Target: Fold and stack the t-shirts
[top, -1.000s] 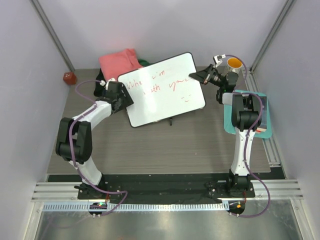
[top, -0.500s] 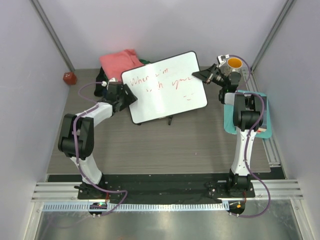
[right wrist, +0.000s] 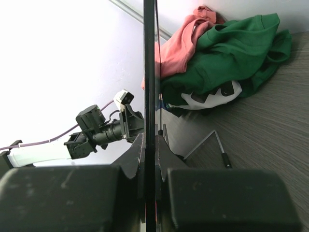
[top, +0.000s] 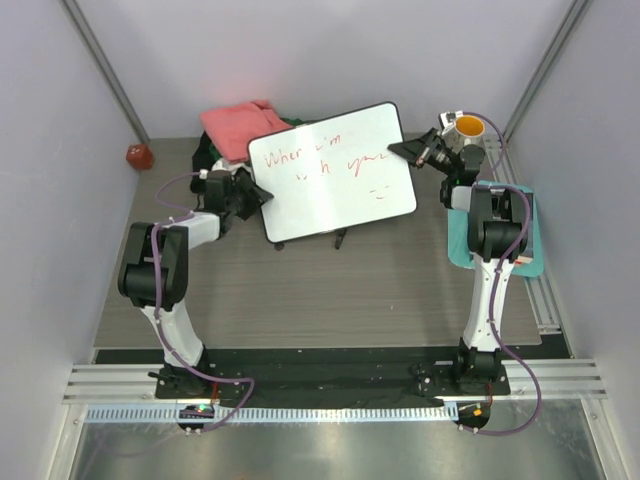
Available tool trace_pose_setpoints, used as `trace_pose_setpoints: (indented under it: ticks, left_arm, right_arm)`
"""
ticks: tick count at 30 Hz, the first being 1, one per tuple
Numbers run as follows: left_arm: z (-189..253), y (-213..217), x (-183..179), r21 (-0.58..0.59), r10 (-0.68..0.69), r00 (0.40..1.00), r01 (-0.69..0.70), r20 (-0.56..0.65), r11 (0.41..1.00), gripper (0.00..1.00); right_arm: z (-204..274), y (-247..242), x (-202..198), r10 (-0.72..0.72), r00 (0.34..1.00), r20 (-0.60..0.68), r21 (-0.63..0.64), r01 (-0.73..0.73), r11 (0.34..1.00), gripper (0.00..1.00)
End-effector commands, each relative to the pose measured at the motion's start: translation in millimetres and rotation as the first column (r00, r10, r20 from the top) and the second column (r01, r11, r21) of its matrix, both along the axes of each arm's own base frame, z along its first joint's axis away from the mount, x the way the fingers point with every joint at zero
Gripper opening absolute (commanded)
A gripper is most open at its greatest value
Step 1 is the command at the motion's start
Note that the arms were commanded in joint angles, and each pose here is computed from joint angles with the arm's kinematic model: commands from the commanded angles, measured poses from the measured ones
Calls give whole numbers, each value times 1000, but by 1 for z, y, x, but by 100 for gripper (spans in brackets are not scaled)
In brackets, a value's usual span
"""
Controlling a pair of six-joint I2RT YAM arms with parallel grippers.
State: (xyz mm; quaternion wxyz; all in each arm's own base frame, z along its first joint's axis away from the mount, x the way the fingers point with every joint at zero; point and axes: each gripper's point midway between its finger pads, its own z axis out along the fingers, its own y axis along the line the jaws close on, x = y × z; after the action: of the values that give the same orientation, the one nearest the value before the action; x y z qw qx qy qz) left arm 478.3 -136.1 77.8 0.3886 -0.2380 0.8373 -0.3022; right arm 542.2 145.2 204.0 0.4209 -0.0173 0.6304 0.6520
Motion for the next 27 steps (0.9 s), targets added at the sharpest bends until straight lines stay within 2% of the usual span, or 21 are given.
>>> trace_pose_setpoints:
  ticks: [1,6,7,10,15,17,18,19,22,27]
  left_arm:
    - [-38,3,-14,42,14,996,-11,-84,999,43]
    - [-14,9,-11,85,9,1000,-8,-10,996,26]
    - [-10,8,-9,87,3,1000,-3,1,996,21]
    - [-1,4,-7,74,-21,999,18,35,997,12]
    - [15,-7,-1,32,-65,992,62,105,998,10]
    - [10,-12,1,20,-90,991,89,95,996,14]
    - [8,-14,2,14,-98,992,98,82,995,20]
    - [1,-16,3,5,-103,992,103,66,995,35]
    - [-8,-17,3,-9,-101,993,102,54,995,52]
    - [-17,-26,9,-65,-126,991,129,54,990,54]
  right_arm:
    - [74,10,-34,16,920,392,34,-32,999,1]
    - [74,11,-34,26,921,388,31,-41,999,1]
    - [74,11,-34,27,922,386,31,-42,999,1]
    - [71,14,-35,38,926,375,32,-54,998,1]
    - [68,24,-39,68,930,362,27,-83,996,1]
    - [64,24,-37,74,934,349,28,-90,996,1]
    - [62,24,-37,74,935,346,29,-90,996,1]
    - [62,24,-37,76,935,346,28,-91,995,1]
    - [57,24,-36,81,941,328,31,-96,995,1]
    - [47,24,-33,87,949,302,35,-102,994,1]
